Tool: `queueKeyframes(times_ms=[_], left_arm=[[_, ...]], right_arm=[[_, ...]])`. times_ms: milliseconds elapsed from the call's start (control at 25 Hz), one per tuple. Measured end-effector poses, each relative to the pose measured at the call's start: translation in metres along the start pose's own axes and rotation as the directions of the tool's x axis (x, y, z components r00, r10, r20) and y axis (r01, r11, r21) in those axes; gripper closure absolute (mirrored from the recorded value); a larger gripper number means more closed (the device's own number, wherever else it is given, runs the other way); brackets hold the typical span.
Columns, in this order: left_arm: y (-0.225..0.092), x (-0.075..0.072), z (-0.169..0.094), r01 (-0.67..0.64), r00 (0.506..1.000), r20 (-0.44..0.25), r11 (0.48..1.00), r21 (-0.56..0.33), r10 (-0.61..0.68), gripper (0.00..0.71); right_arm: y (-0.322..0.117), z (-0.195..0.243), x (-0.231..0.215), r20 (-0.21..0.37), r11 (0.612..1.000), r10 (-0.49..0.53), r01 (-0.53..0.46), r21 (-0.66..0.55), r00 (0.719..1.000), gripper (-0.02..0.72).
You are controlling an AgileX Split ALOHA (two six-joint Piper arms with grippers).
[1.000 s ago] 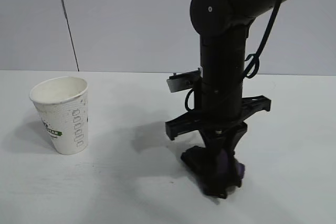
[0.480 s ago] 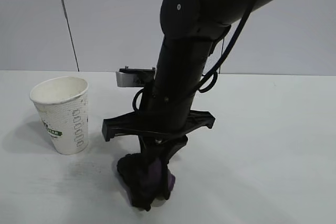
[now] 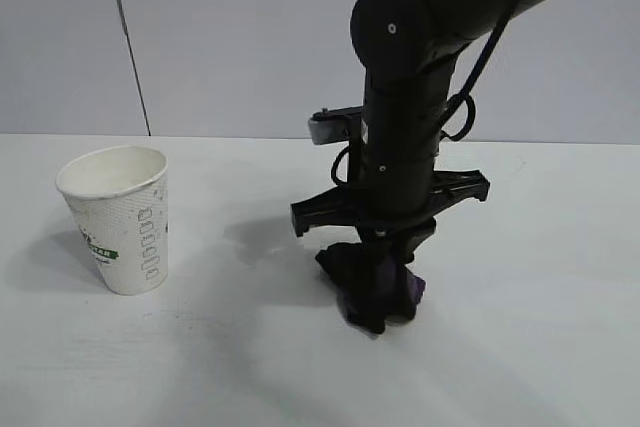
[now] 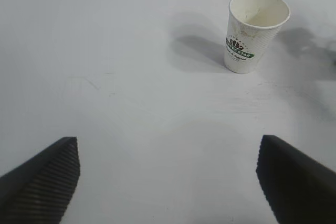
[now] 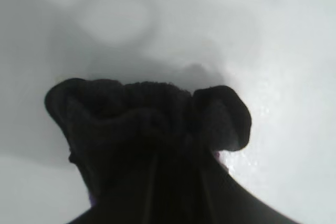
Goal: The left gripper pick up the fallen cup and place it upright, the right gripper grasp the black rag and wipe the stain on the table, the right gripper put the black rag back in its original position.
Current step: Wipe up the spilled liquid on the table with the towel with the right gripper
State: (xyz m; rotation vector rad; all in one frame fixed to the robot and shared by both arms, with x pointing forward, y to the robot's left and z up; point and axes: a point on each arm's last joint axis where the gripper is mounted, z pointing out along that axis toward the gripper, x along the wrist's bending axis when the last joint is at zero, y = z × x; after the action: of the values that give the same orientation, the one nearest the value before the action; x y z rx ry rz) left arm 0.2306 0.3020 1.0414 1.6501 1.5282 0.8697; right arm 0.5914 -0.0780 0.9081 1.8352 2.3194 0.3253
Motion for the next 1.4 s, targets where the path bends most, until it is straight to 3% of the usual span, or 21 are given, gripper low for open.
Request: queueKeyframes(times_ms=[160, 240, 480, 640, 840, 960, 1080, 1160, 1280, 1400], left_arm=[[0.0, 0.0, 0.0, 0.0, 1.0, 0.0, 1.0, 0.0, 0.0, 0.053], [0.0, 0.0, 0.0, 0.0, 1.0, 0.0, 1.0, 0.0, 0.0, 0.053], [0.0, 0.0, 0.0, 0.0, 1.0, 0.0, 1.0, 0.0, 0.0, 0.053], [0.0, 0.0, 0.0, 0.0, 1.0, 0.0, 1.0, 0.0, 0.0, 0.053], [0.0, 0.0, 0.0, 0.001, 1.0, 0.0, 1.0, 0.0, -0.001, 0.053], [0.0, 0.0, 0.0, 0.001, 1.0, 0.0, 1.0, 0.0, -0.001, 0.053], [0.0, 0.0, 0.0, 0.001, 1.0, 0.0, 1.0, 0.0, -0.001, 0.054], [0.0, 0.0, 0.0, 0.001, 1.0, 0.0, 1.0, 0.0, -0.001, 0.054], [0.0, 0.0, 0.0, 0.001, 1.0, 0.0, 1.0, 0.0, -0.001, 0.054], [0.0, 0.0, 0.0, 0.001, 1.0, 0.0, 1.0, 0.0, -0.001, 0.054]], right_arm=[[0.003, -0.002, 0.03, -0.153, 0.993, 0.059, -0.074, -0.093, 0.987, 0.603], [0.002, 0.0, 0.044, -0.194, 0.989, 0.044, -0.07, -0.13, 0.98, 0.603], [-0.001, 0.015, 0.052, -0.2, 0.989, 0.023, -0.051, -0.136, 0.98, 0.603], [0.002, 0.012, 0.029, -0.102, 0.996, -0.02, 0.01, -0.092, 0.995, 0.603], [0.004, 0.001, -0.027, 0.118, 0.996, -0.083, 0.079, 0.04, 0.99, 0.603], [0.001, -0.008, -0.049, 0.165, 0.986, -0.12, 0.099, 0.132, 0.979, 0.603], [-0.006, -0.011, -0.043, 0.084, 0.971, -0.138, 0.118, 0.209, 0.987, 0.603], [-0.01, -0.011, -0.028, -0.033, 0.964, -0.138, 0.141, 0.224, 0.99, 0.603], [-0.012, -0.013, -0.004, -0.161, 0.967, -0.149, 0.177, 0.182, 0.976, 0.603], [-0.008, -0.013, 0.002, -0.185, 0.976, -0.15, 0.175, 0.128, 0.971, 0.603]])
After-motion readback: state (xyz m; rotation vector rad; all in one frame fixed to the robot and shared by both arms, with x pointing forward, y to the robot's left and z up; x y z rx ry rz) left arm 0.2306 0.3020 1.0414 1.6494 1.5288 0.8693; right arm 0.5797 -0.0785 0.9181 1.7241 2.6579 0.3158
